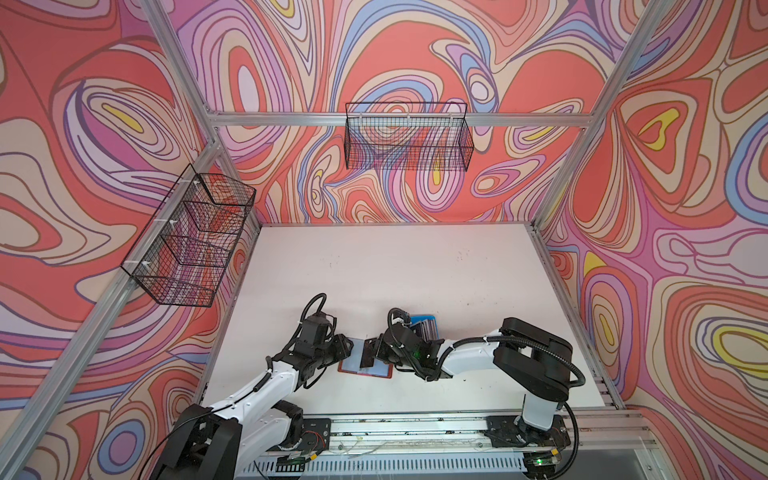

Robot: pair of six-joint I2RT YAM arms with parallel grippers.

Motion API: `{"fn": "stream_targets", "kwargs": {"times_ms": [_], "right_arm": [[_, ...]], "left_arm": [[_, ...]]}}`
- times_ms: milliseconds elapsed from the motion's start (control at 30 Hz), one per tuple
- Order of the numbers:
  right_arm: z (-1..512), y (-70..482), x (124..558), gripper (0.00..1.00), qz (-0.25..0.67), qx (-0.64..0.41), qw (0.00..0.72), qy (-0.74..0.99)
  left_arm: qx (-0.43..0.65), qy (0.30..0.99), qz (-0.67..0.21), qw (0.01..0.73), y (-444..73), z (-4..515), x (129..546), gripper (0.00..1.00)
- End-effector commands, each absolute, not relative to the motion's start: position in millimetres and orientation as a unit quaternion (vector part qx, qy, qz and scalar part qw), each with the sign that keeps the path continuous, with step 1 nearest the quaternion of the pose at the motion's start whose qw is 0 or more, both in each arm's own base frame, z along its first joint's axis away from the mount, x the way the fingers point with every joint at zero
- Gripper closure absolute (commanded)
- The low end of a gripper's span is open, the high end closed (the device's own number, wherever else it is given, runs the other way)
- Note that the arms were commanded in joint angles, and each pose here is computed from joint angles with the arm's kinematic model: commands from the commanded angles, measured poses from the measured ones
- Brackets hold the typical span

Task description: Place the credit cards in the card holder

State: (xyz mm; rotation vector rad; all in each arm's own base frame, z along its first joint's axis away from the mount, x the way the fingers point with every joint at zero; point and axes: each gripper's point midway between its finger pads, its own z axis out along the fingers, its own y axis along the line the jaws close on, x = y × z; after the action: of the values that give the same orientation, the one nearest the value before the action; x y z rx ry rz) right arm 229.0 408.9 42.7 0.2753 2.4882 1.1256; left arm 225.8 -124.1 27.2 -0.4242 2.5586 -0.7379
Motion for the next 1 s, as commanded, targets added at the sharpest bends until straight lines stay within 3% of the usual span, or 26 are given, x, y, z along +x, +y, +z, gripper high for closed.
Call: {"fn": "stream_targets", "kwargs": {"times_ms": [0,967], "right_arm": [[30,407,224,1.0,0.4,0.11,0.18,0.892],[-12,400,215,1.0,0.361,0.102,0.164,0.912]], "left_arm": [[-0.168,0.94,-0.252,0.157,-118,2,193,0.54],[-0.165,0.949,-0.237,0.126,-120,-6,175,0.57]]}}
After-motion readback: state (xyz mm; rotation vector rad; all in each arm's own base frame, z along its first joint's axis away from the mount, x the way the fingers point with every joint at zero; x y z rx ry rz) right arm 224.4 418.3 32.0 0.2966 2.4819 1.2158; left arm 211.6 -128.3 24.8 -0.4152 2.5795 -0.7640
